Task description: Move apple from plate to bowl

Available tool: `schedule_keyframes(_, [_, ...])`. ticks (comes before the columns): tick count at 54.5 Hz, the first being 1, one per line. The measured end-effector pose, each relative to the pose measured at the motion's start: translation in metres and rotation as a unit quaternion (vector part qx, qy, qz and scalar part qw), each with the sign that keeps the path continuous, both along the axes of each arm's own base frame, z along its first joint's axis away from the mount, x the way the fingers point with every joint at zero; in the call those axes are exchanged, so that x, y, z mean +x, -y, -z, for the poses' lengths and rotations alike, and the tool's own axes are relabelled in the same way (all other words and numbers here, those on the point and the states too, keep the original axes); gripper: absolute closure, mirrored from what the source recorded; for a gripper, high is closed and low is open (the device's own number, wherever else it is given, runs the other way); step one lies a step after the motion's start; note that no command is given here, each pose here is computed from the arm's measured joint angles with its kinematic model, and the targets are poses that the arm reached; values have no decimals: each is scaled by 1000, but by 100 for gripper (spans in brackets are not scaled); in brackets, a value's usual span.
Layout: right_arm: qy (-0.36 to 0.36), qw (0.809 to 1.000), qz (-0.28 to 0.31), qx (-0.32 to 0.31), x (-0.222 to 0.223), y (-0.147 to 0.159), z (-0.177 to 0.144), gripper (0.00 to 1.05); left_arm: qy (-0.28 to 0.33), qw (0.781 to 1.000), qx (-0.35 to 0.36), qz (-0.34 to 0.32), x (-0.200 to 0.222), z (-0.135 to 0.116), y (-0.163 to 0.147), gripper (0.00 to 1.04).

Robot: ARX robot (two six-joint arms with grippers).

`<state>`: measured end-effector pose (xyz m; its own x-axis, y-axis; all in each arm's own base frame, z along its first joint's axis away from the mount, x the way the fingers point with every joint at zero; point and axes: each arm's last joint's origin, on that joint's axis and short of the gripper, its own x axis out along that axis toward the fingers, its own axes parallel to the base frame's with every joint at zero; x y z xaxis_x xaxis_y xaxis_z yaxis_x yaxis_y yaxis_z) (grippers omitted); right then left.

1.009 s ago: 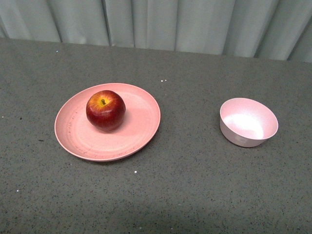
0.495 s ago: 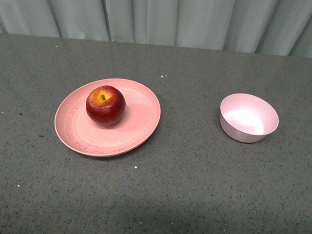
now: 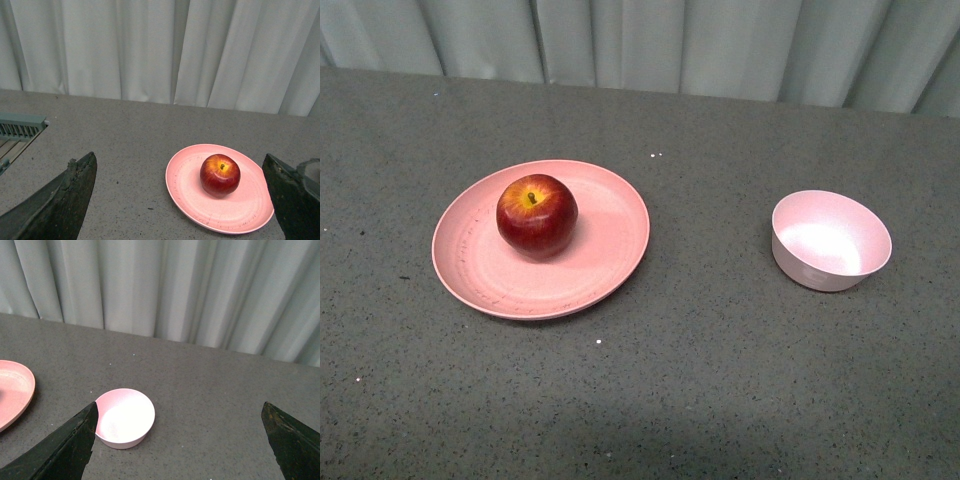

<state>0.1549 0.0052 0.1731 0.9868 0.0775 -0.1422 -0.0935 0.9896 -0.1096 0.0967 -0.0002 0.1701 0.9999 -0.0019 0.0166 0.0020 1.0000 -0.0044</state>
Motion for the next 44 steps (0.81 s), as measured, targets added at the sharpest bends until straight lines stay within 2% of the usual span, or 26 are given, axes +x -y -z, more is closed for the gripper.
schedule_keyframes(4, [-23,1000,-9,1,22,-1,1,9,0,1000,0,0,0,0,0,7])
schedule_keyframes(10, [-106,994,-32,-5,59,-5,17,9,0,1000,0,0,0,0,0,7])
schedule_keyframes(20, [-218,972,-88,-32,110,-18,48,9,0,1000,0,0,0,0,0,7])
schedule_keyframes(30, [-277,952,-111,-61,157,-37,75,9,0,1000,0,0,0,0,0,7])
schedule_keyframes(44, [-311,938,-131,-82,181,-58,99,9,0,1000,0,0,0,0,0,7])
